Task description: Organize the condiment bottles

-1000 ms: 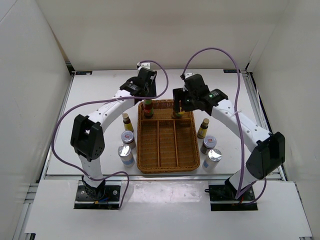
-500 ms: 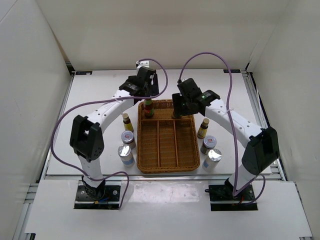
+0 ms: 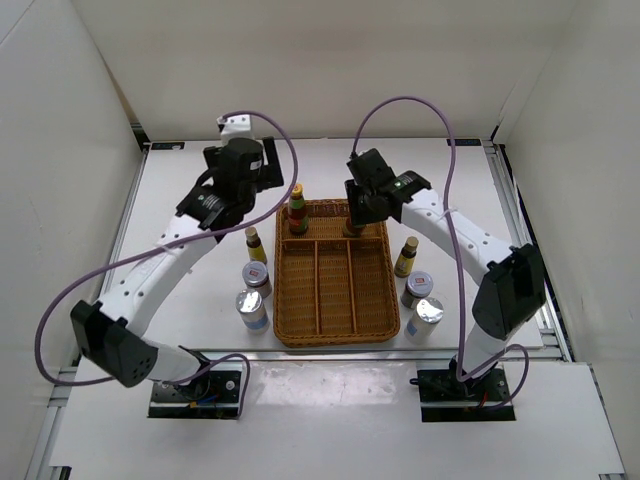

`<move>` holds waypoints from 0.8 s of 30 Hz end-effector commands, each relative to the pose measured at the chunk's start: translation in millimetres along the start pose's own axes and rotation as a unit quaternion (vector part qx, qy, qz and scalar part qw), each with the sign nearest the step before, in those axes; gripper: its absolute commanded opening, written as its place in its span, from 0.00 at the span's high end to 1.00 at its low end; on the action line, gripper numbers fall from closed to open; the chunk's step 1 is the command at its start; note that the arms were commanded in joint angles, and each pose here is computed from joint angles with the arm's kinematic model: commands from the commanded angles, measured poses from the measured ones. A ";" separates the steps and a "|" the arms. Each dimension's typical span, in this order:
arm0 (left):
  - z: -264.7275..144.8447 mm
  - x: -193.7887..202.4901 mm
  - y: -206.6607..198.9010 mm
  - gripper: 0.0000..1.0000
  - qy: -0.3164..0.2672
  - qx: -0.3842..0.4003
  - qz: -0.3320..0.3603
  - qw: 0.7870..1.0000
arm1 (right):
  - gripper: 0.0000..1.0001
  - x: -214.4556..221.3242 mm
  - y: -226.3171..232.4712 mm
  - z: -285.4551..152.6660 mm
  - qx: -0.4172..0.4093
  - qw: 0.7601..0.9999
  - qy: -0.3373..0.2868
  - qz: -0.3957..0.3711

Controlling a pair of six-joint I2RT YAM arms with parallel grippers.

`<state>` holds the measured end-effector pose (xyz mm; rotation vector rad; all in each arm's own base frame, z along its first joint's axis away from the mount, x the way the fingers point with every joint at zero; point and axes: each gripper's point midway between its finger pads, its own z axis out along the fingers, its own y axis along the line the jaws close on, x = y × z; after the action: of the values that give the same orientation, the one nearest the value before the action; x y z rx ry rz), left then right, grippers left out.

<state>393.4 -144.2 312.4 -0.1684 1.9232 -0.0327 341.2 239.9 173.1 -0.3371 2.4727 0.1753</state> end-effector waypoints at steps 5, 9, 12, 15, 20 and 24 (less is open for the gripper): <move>1.2 29.7 43.9 0.00 0.020 -0.056 0.019 0.998 | 0.91 -56.5 1.9 -10.7 0.017 0.998 -0.054 -0.019; 1.1 35.3 48.5 0.00 0.026 -0.057 0.020 0.998 | 0.91 -72.7 -0.4 -14.4 0.022 0.997 -0.065 -0.022; -0.6 37.1 48.1 0.00 0.028 -0.052 0.020 0.998 | 0.91 -77.9 -2.3 -9.3 0.025 0.997 -0.066 -0.019; 2.0 45.9 51.7 0.00 0.038 -0.055 0.019 0.998 | 0.89 -74.8 -0.9 3.2 0.028 0.998 -0.055 -0.021; -3.4 50.5 56.3 0.00 0.038 -0.055 0.019 0.998 | 0.82 -69.8 1.8 16.7 0.027 0.999 -0.041 -0.024; -5.0 56.5 57.5 0.00 0.044 -0.052 0.022 0.997 | 0.60 -66.1 1.4 18.9 0.028 0.999 -0.036 -0.021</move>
<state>371.1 -99.3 242.9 -0.1840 2.0471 0.1239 389.7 254.3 181.8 -0.3839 2.4537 0.0868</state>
